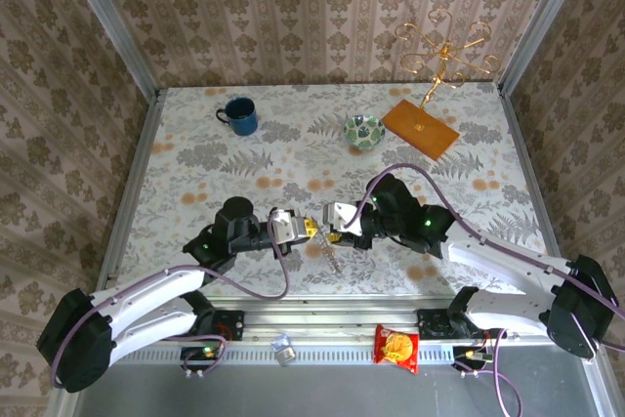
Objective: Put the keys on the keyring
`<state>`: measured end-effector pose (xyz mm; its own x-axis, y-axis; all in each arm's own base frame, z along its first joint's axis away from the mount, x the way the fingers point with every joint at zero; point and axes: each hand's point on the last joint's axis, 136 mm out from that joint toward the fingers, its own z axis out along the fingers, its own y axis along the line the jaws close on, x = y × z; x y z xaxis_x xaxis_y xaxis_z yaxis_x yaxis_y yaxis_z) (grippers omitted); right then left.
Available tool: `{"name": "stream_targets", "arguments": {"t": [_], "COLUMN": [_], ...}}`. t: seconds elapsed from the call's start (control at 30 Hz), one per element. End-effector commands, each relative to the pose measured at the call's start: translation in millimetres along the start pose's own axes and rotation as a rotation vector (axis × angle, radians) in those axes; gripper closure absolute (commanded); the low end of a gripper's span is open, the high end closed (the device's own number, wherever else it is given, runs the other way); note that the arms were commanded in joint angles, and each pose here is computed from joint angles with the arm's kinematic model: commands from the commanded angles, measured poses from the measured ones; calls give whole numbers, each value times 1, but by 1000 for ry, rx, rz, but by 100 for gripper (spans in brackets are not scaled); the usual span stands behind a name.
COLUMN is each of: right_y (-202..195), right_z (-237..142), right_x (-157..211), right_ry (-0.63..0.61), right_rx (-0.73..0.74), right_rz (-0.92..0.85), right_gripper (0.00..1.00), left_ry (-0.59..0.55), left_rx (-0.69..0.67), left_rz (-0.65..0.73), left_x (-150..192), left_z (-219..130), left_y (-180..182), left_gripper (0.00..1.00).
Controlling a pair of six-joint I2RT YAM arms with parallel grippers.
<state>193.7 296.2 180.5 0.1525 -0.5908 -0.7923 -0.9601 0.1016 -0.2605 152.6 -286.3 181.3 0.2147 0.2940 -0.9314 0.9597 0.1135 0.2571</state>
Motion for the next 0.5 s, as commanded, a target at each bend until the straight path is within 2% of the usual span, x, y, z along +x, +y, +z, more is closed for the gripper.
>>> {"name": "stream_targets", "arguments": {"t": [0.0,0.23,0.47], "right_y": [-8,-10,-16], "right_z": [3,8,7], "right_x": [-15,-13,-10], "right_ry": [-39,-26,-11], "right_rx": [29,46,83], "right_rz": [-58,-63,-63], "right_gripper": [74,76,71], "left_ry": [-23,-28,-29], "left_rx": [0,6,10], "left_rz": [39,36,35], "left_x": [-7,-6,-5], "left_z": [0,-1,-1], "left_y": [-1,-3,-5], "left_gripper": [100,100,100]}}
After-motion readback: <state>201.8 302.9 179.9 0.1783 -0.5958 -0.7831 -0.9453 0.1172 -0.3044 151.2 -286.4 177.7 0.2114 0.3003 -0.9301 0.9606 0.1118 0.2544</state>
